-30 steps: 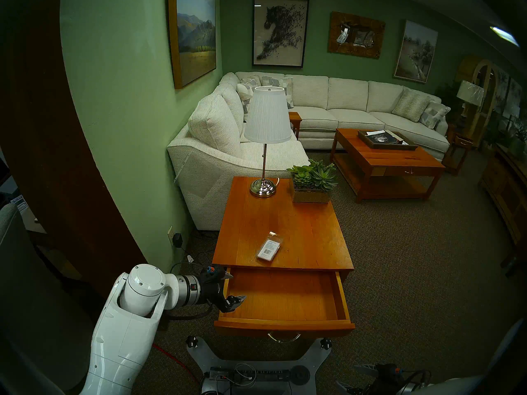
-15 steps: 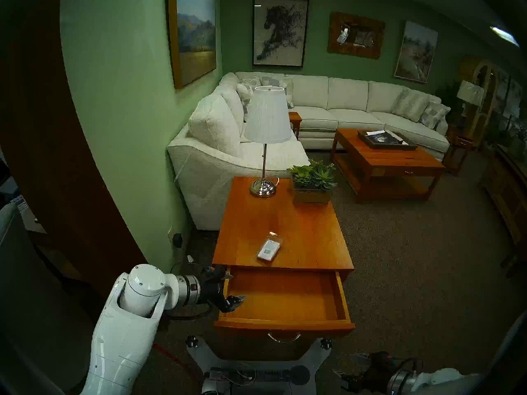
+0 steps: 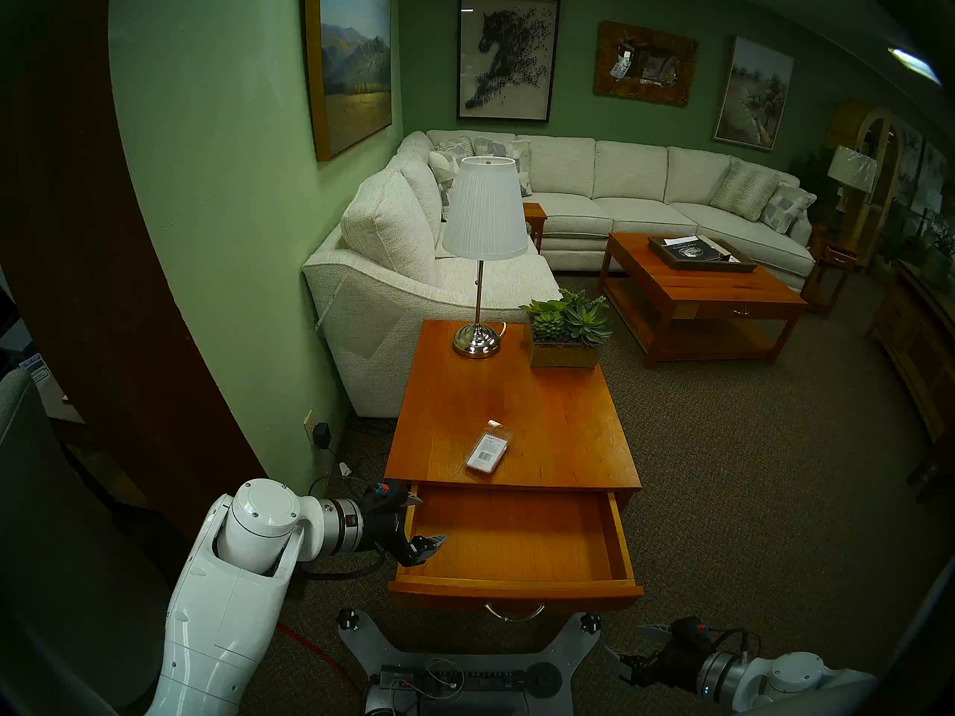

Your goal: Open the drawer, take out the contents and close the drawer

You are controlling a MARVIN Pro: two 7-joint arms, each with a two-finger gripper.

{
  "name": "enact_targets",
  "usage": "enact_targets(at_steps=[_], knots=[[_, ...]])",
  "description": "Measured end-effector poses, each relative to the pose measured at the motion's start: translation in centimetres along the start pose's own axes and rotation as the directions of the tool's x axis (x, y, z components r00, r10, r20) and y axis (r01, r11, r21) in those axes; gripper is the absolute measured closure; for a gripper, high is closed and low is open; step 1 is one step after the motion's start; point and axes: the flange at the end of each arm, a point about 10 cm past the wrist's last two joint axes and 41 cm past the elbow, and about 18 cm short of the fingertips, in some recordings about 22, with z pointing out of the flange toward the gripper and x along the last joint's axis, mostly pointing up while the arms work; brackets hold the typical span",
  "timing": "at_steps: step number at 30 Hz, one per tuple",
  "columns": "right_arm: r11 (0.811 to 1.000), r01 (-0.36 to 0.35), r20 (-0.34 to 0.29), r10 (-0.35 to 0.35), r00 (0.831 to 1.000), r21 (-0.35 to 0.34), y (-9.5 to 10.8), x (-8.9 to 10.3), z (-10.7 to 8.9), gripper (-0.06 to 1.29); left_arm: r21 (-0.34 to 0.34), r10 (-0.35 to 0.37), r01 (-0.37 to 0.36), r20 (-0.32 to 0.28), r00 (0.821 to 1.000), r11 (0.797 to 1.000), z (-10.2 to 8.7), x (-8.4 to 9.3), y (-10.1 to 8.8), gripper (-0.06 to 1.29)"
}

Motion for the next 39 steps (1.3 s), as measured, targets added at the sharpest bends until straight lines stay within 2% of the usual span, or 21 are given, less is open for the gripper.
enact_targets(at_steps=[7, 15, 22, 39], knots=[[1.000, 0.000, -0.012, 0.001, 1.000, 0.010, 0.0, 1.1, 1.9, -0.01, 0.000, 0.000, 0.000, 0.000, 1.000, 1.000, 0.0, 0.0, 0.0, 0.00], [1.000, 0.006, -0.020, -0.006, 1.000, -0.018, 1.5, 2.5, 3.5, -0.01, 0.000, 0.000, 0.000, 0.000, 1.000, 1.000, 0.0, 0.0, 0.0, 0.00], [1.000, 0.013, -0.028, -0.014, 1.000, -0.028, 2.0, 3.7, 4.8, 0.00, -0.001, -0.001, 0.001, 0.001, 1.000, 1.000, 0.0, -0.1, 0.0, 0.00], [0.999, 0.033, -0.080, -0.036, 0.996, -0.036, 2.2, 7.3, 8.5, 0.00, -0.004, -0.003, 0.003, 0.002, 1.000, 1.000, 0.1, -0.3, 0.0, 0.00]])
